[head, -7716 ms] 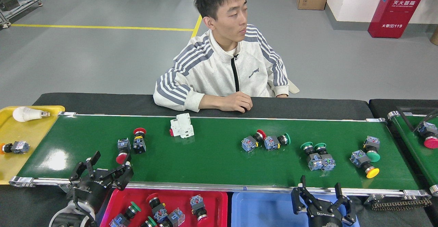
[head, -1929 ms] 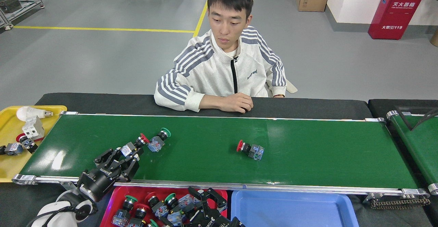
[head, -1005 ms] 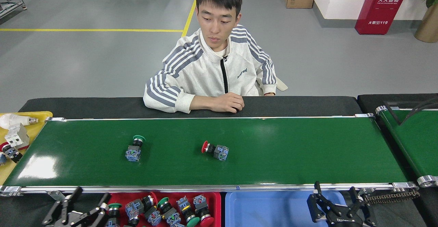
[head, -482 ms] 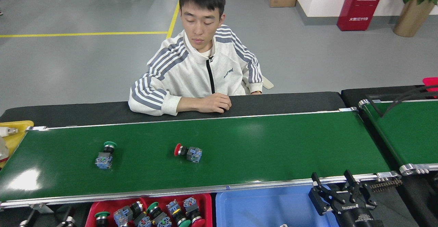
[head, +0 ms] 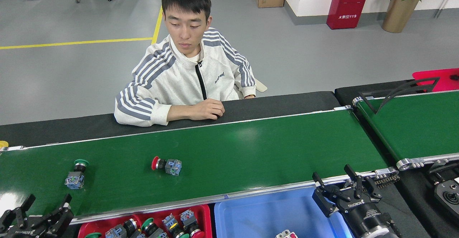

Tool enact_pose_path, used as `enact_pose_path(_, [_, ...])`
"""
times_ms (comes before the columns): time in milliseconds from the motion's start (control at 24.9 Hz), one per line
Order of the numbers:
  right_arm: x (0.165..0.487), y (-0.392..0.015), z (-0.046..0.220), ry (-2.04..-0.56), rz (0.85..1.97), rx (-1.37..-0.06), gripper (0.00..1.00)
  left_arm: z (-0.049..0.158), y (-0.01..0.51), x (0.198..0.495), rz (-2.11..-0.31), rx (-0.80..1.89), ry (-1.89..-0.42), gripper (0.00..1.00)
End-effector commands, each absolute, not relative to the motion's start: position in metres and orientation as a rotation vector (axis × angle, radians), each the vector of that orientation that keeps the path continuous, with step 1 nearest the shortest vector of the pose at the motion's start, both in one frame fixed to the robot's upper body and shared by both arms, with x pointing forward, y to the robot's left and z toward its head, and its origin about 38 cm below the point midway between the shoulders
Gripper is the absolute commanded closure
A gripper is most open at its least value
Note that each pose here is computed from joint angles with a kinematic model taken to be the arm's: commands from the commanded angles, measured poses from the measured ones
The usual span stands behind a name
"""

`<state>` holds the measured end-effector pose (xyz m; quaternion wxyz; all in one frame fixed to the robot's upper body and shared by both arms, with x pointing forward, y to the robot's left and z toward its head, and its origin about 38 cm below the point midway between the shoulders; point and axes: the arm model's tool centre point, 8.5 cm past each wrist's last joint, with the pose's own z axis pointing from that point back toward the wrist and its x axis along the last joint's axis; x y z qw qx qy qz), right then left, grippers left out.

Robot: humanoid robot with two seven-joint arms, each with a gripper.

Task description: Pick switch part from conveyor to tray

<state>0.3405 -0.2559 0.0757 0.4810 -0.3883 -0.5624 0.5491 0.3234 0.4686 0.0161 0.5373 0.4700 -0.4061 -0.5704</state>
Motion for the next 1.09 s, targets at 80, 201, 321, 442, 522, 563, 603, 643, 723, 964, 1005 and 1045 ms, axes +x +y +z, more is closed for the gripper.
enact_pose_path(80, [0.344, -0.254, 0.083, -1.394, 1.335, -0.959, 0.0, 0.025, 0.491, 0.342, -1.362, 1.138, -0.922, 0.0])
enact_pose_path(201, [0.345, -0.253, 0.084, -1.397, 1.332, -0.959, 0.0, 0.027, 0.498, 0.361, -1.344, 1.128, -0.911, 0.01])
enact_pose_path(321, [0.344, -0.253, 0.082, -1.394, 1.331, -0.955, 0.0, 0.029, 0.5, 0.366, -1.333, 1.127, -0.909, 0.07])
enact_pose_path(442, [0.344, -0.251, 0.081, -1.396, 1.334, -0.949, 0.0, 0.027, 0.499, 0.369, -1.332, 1.118, -0.91, 0.38])
enact_pose_path(522, [0.344, -0.246, 0.081, -1.405, 1.338, -0.941, 0.0, 0.023, 0.498, 0.367, -1.332, 1.099, -0.916, 0.76])
enact_pose_path(563, [0.345, -0.245, 0.082, -1.409, 1.336, -0.939, 0.0, 0.021, 0.495, 0.368, -1.332, 1.095, -0.919, 0.81])
enact_pose_path(603, [0.345, -0.245, 0.082, -1.409, 1.336, -0.939, 0.0, 0.02, 0.491, 0.369, -1.33, 1.093, -0.934, 0.87])
enact_pose_path(643, [0.345, -0.245, 0.082, -1.408, 1.338, -0.94, 0.0, 0.02, 0.487, 0.37, -1.331, 1.091, -0.945, 0.9])
enact_pose_path(723, [0.344, -0.245, 0.083, -1.409, 1.336, -0.943, 0.0, 0.02, 0.478, 0.372, -1.333, 1.089, -0.98, 0.94])
enact_pose_path(964, [0.344, -0.241, 0.091, -1.434, 1.31, -0.958, 0.01, 0.033, 0.391, 0.329, -1.527, 0.992, -1.32, 0.94])
enact_pose_path(1005, [0.342, -0.24, 0.089, -1.432, 1.308, -0.951, 0.01, 0.034, 0.374, 0.316, -1.563, 0.957, -1.371, 0.92])
enact_pose_path(1045, [0.341, -0.239, 0.087, -1.427, 1.308, -0.945, 0.01, 0.033, 0.36, 0.303, -1.591, 0.924, -1.411, 0.9])
